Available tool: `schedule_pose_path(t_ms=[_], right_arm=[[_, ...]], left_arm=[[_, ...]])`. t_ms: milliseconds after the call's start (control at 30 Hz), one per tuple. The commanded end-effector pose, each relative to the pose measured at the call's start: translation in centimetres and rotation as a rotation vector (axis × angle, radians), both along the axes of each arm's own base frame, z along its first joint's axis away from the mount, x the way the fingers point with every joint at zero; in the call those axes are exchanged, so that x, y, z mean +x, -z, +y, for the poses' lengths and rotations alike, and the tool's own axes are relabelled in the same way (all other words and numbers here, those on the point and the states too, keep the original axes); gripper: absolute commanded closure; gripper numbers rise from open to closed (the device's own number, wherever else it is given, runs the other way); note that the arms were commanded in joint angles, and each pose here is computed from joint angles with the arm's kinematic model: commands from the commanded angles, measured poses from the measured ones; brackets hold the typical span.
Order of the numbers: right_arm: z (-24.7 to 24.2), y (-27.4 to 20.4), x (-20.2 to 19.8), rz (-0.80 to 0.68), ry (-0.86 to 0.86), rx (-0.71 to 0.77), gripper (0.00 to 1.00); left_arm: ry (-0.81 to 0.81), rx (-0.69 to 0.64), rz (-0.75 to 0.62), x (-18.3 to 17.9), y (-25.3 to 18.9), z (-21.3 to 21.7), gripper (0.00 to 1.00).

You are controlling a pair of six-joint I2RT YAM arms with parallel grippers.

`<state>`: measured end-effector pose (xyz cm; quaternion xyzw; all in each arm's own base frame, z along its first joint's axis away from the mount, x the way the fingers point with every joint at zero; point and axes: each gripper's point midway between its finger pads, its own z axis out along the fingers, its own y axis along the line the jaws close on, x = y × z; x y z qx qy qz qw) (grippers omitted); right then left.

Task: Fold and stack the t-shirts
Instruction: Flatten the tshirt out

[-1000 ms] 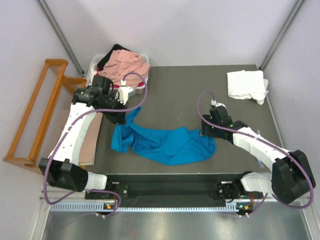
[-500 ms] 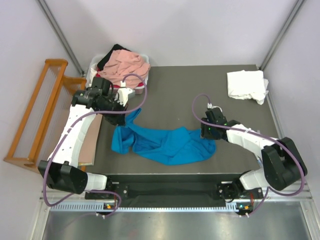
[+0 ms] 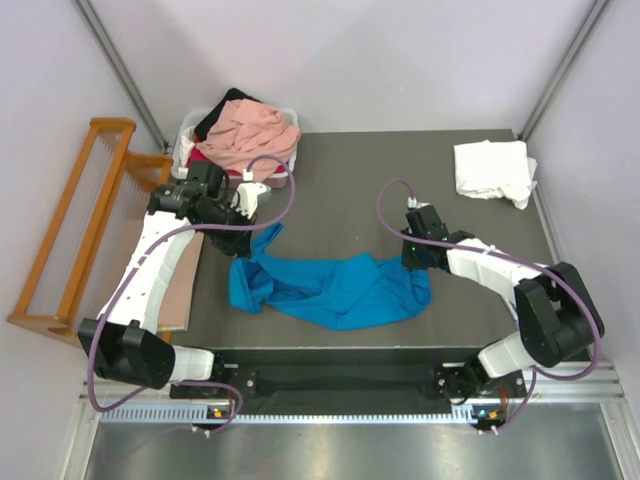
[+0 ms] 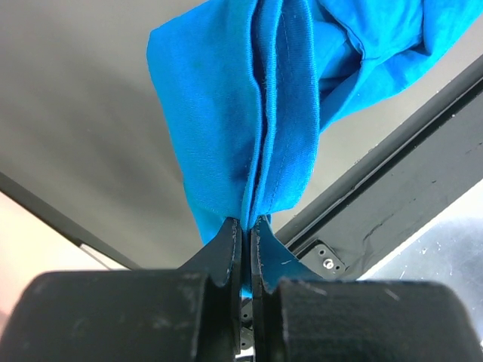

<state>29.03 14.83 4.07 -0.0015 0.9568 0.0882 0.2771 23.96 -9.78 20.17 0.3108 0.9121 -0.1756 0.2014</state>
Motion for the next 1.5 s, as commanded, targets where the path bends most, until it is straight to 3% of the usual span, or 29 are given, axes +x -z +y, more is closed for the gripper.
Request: schedule_pose_path(t_ms=[0, 167, 333, 700, 833, 967, 1167, 1267, 1467], right_arm=[[1.4, -7.5, 4.3, -0.214, -0.018, 0.044, 1.00], [1.4, -17.8, 6.6, -0.387, -0.027, 0.100, 1.00], [1.0, -26.0, 4.6, -0.532, -0.052, 0.175, 1.00], [-2.6, -29.5, -4.6, -0.614, -0.040, 0.274, 1.00], [-4.1, -33.7, -6.7, -0.707, -0.024, 0.290, 1.00], [-4.8, -36.4, -7.8, -0.754, -0.020, 0.300, 1.00], [-5.8, -40.8, -10.5, -0.868, -0.030, 0.362, 1.00], [-6.4, -43.6, -12.4, -0.935, -0.044, 0.393, 1.00], [-7.8, -47.8, -17.3, -1.059, -0.086, 0.473, 1.00]], left_arm=[[0.006, -0.036, -0.084, 1.0, -1.4, -0.4, 1.00], [-0.011, -0.052, -0.104, 1.5, -2.7, -0.7, 1.00], [-0.084, -0.052, -0.250, 2.9, -6.4, -0.1, 1.00], [-0.435, 0.007, -0.562, 6.6, -15.1, 4.8, 1.00], [-0.434, -0.061, -0.654, 5.7, -19.6, 4.4, 1.00], [-0.448, -0.059, -0.646, 5.7, -20.0, 4.5, 1.00], [-0.409, -0.113, -0.714, 3.8, -23.6, 4.0, 1.00], [-0.375, -0.152, -0.791, 1.8, -27.5, 3.7, 1.00], [-0.236, -0.287, -0.977, -6.0, -32.8, 2.3, 1.00]])
